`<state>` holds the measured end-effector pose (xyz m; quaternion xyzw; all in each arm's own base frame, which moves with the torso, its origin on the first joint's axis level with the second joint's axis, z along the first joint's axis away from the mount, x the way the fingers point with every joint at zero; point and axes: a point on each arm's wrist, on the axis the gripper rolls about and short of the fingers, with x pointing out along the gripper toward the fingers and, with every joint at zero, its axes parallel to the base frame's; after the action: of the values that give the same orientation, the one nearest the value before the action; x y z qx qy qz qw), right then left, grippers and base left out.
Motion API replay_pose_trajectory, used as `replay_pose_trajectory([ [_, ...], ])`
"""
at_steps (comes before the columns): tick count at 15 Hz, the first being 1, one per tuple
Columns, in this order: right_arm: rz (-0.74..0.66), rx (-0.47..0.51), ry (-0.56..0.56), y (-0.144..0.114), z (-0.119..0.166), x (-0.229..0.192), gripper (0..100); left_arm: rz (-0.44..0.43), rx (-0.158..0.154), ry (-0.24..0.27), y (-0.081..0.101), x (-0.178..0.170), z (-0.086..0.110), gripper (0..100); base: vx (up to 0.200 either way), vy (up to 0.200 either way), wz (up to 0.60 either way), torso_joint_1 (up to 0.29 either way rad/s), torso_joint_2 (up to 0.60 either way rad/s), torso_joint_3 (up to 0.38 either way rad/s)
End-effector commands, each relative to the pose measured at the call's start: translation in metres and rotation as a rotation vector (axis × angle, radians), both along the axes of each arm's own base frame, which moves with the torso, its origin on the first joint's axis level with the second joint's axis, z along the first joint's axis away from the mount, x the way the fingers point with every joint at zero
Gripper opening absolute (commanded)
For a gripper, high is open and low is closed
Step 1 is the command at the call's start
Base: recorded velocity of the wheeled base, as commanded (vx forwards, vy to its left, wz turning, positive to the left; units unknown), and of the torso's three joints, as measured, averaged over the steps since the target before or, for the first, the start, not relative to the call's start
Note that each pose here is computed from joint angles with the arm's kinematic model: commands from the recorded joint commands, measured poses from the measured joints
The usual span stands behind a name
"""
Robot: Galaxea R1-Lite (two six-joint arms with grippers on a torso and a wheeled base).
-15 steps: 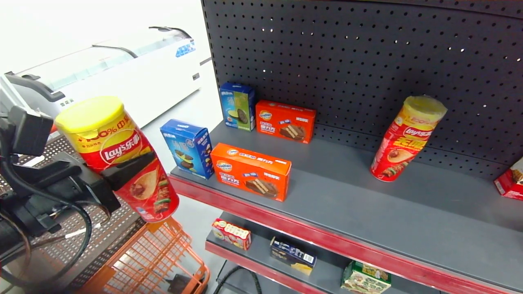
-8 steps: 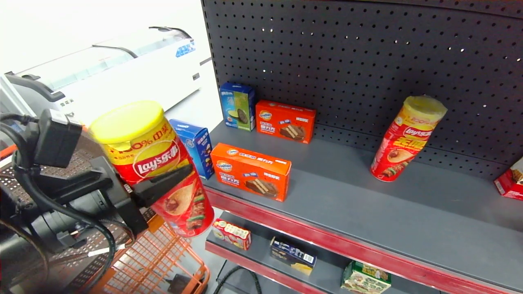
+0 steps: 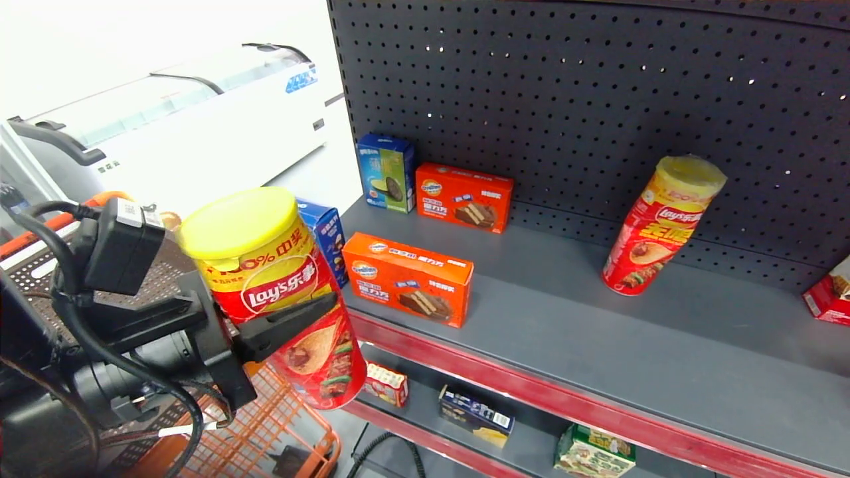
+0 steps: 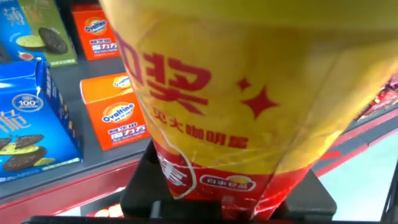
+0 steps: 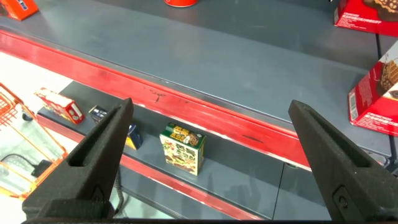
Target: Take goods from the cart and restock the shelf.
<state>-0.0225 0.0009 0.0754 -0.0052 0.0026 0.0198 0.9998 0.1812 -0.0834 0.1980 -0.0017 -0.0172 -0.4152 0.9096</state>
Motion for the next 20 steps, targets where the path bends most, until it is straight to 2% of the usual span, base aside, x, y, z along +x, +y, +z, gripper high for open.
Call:
replay_pose_trajectory([
  [1, 0.0, 0.0, 0.001, 0.0, 0.0, 0.0, 100, -0.012, 0.0, 0.0, -0.001, 0.001, 0.0, 0, 0.0, 0.0, 0.0, 0.0, 0.0, 0.0],
  [2, 0.0, 0.0, 0.001, 0.0, 0.0, 0.0, 100, -0.044, 0.004, 0.0, -0.002, 0.0, 0.0, 0, 0.0, 0.0, 0.0, 0.0, 0.0, 0.0],
  [4, 0.0, 0.0, 0.001, 0.0, 0.0, 0.0, 100, -0.049, 0.006, 0.0, -0.003, 0.003, 0.0, 0, 0.0, 0.0, 0.0, 0.0, 0.0, 0.0],
  [11, 0.0, 0.001, 0.001, 0.0, 0.0, 0.0, 100, -0.059, 0.003, -0.011, -0.008, 0.01, 0.004, 0, 0.0, 0.0, -0.6, 0.001, 0.0, 0.006],
  [13, 0.0, 0.0, 0.001, 0.0, 0.0, 0.0, 100, -0.059, -0.003, -0.028, -0.009, 0.013, 0.009, 0, 0.0, 0.0, -0.6, 0.005, 0.0, 0.0],
  [20, 0.0, 0.0, 0.001, 0.0, 0.0, 0.0, 100, -0.058, -0.006, -0.031, -0.011, 0.019, 0.011, 0, 0.0, 0.0, 0.0, 0.0, 0.0, 0.0],
])
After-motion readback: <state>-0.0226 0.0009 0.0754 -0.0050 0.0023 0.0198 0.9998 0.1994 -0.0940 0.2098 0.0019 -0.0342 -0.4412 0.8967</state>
